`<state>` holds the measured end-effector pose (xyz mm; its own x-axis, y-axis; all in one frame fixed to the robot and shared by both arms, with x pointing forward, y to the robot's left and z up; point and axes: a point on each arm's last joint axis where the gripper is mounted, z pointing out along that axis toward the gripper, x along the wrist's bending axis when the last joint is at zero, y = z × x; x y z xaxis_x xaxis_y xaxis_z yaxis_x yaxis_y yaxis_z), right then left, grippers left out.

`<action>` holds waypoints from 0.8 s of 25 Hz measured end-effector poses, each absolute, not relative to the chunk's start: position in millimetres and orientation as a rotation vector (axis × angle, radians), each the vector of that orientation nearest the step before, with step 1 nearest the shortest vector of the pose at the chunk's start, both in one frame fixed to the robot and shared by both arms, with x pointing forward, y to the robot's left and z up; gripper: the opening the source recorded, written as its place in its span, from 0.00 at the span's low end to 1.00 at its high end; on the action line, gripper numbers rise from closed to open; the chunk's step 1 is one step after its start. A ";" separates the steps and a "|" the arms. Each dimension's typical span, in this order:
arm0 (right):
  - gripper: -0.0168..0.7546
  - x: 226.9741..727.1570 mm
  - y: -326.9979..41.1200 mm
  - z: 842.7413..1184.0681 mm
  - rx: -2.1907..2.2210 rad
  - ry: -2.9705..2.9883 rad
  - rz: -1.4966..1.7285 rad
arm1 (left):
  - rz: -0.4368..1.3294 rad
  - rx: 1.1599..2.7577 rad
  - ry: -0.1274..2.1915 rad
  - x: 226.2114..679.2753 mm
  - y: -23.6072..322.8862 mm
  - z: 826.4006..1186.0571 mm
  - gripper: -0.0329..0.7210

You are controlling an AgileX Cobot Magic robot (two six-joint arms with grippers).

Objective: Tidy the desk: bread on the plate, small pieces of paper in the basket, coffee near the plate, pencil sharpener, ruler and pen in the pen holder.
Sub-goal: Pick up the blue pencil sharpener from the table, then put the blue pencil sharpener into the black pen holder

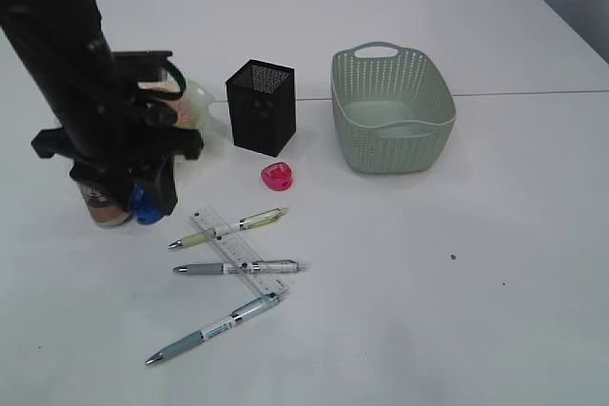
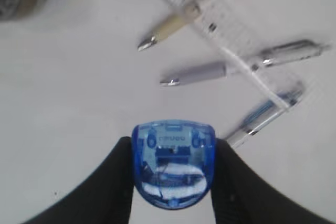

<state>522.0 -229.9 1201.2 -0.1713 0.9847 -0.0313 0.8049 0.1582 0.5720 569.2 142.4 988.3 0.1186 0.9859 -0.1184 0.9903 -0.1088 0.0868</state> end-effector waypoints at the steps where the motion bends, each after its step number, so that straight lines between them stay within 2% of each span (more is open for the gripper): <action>1: 0.66 522.0 -229.9 1201.2 1.702 2.044 0.613 | -0.033 2.225 1.968 573.5 140.0 996.0 0.43; 8: 0.66 522.0 -229.9 1201.2 1.702 2.044 0.613 | 0.051 2.140 1.825 602.3 125.4 1027.0 0.43; 20: 0.66 522.2 -230.7 1201.2 1.695 2.041 0.603 | 0.277 1.901 1.601 670.9 97.0 1012.0 0.43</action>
<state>522.2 -230.7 1201.2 -0.1700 0.9845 -0.0426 0.8035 0.1635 0.5724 670.9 97.0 1012.0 0.2397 0.9430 -0.2308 0.8106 -0.0635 0.5822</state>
